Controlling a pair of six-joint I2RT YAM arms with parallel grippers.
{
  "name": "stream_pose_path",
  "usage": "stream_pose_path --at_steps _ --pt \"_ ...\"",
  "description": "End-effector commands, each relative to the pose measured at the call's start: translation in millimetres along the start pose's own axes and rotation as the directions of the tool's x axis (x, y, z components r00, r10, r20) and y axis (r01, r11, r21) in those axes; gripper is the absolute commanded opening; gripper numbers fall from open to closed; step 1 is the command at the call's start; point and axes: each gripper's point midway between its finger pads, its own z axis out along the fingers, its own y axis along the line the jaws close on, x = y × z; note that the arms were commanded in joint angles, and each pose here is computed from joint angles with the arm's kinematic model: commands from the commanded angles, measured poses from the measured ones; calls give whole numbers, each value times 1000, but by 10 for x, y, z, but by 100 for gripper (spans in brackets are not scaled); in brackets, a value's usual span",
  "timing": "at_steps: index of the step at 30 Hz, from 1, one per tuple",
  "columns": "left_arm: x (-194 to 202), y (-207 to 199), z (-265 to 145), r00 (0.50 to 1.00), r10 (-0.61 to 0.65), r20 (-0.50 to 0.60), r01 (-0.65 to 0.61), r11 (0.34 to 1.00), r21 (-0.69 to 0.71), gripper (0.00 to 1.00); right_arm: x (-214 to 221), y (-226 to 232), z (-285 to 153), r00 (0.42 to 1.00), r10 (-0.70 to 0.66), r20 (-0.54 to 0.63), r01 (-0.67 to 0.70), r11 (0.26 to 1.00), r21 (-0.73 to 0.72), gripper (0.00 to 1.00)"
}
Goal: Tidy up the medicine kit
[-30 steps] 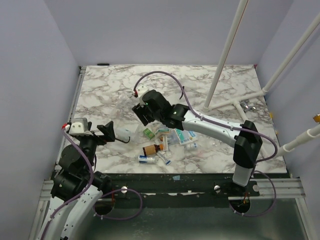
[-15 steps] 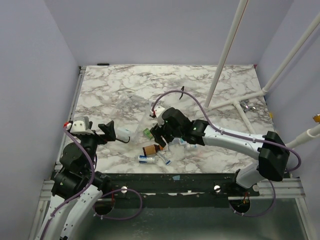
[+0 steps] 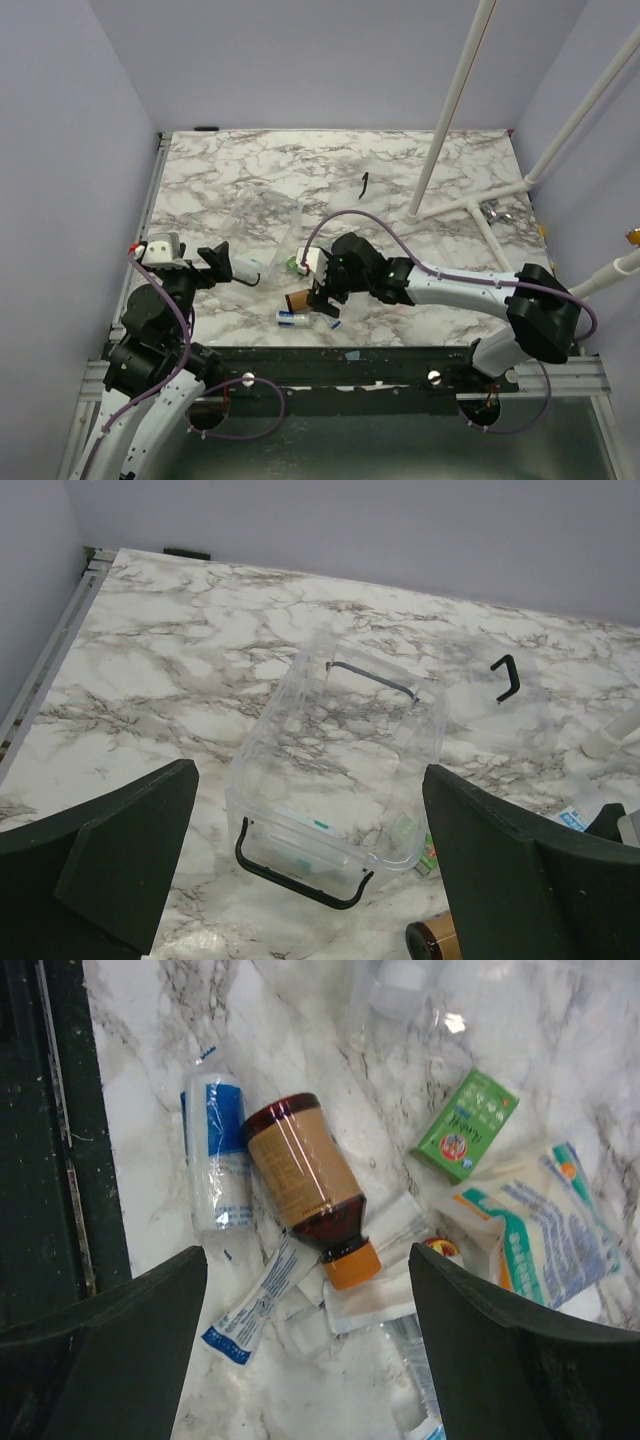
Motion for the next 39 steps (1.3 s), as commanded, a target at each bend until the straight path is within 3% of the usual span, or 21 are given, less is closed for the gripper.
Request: stream_pose_path --at_steps 1,8,15,33,39 --pt "-15 -21 -15 1000 -3 14 2 1000 16 98 -379 48 8 966 -208 152 218 975 -50 85" --pt "-37 -26 -36 1000 -9 25 8 1000 23 98 -284 -36 167 941 -324 98 330 942 -57 83" --pt "-52 -38 -51 999 -12 31 11 999 32 98 -346 -44 275 908 -393 144 404 913 -56 79" --pt "-49 -41 -61 999 -12 33 10 999 36 98 -62 12 567 933 -354 68 360 921 -147 76" --pt "-59 -41 -63 999 -12 36 10 999 36 98 84 66 630 945 -327 23 326 926 -190 70"
